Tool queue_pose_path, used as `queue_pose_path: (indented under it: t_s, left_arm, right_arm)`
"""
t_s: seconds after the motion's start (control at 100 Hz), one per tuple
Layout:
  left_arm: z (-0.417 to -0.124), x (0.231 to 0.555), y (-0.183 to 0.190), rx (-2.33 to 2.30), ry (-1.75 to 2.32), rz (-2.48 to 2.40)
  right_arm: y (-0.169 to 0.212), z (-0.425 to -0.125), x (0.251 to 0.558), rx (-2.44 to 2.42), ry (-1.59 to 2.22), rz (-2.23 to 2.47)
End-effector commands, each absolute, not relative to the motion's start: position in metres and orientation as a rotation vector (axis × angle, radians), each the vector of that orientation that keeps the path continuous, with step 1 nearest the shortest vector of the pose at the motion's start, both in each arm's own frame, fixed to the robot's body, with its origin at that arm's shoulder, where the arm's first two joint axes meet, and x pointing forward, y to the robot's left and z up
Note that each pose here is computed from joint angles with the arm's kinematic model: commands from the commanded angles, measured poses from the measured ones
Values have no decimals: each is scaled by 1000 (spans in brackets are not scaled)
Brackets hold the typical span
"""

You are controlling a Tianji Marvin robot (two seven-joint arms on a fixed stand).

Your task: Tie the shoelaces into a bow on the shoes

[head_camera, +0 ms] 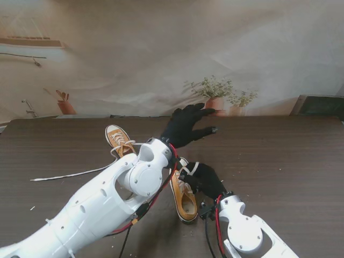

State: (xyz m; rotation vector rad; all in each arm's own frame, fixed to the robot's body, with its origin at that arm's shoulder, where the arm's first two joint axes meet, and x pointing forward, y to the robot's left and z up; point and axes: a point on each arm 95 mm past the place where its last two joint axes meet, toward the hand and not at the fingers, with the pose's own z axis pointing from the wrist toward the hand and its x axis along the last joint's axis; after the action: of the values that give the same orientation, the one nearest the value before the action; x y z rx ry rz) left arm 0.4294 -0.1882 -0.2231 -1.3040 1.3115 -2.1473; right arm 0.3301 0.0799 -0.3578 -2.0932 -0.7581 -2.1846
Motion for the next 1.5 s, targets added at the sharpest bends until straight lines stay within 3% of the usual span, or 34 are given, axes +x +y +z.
queue_pose_path:
  t_s: [0.0,0.32,0.55,0.83,1.49]
  left_arm:
    - [-232,418,-183,-1276,1377,-2143]
    - [-272,383,-87,-1190,1293,-2094]
    - [-301,363,-40,-1153,1627,-1844]
    - [-333,353,-57,-1230,1577,-1913]
    - [-348,361,-120,-1330,1346,-2153]
  right_arm:
    - [81,-357,329,-2098,-752,-2187]
    - [86,-355,333,-2063,-817,-2273]
    - [93,-351,332,-2029,-867,-2314]
    - [102,-352,326,-1964,-980,-2354]
    - [99,-350,323,-1895,-1093,-2383]
